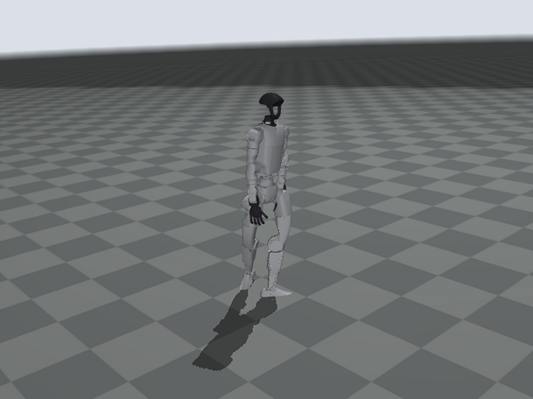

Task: In place motions

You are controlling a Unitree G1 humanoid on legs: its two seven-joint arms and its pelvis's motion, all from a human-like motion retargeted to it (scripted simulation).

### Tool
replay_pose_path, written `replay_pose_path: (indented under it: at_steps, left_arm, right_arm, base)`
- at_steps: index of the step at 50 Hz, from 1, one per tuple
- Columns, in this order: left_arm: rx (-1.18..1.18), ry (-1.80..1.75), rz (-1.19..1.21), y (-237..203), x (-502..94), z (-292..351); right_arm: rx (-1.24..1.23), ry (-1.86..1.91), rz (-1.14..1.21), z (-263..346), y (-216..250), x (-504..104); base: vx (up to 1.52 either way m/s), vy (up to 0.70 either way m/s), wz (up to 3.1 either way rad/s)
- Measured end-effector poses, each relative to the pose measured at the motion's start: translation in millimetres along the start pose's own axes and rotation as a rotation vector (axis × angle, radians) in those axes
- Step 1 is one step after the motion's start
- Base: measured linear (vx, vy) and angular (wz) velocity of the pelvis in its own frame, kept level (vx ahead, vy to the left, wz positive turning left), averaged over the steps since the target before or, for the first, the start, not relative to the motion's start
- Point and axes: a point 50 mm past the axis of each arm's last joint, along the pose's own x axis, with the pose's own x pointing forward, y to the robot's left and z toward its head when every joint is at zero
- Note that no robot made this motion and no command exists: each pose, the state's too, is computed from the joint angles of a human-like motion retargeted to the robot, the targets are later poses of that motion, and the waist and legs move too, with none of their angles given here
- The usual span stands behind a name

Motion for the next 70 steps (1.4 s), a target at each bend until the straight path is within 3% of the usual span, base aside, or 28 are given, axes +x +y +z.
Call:
replay_pose_path:
  at_steps: [19,39,57,70]
  left_arm:
    - [0.217,-0.227,-0.077,-10,-8,80]
    - [0.269,0.089,-0.017,17,-2,-16]
    - [0.24,-0.043,-0.099,-5,0,16]
    - [0.135,0.012,-0.08,-5,0,-6]
  right_arm:
    - [0.003,0.051,0.013,-14,8,-1]
    - [-0.009,0.007,0.03,2,10,2]
    - [-0.028,0.038,0.064,-8,18,1]
    - [0.049,0.135,0.025,-37,5,-6]
  base:
    - [0.19,-0.14,1.27]
    - [0.12,-0.04,0.26]
    - [-0.08,-0.05,-0.07]
    - [-0.02,0.07,-1.33]
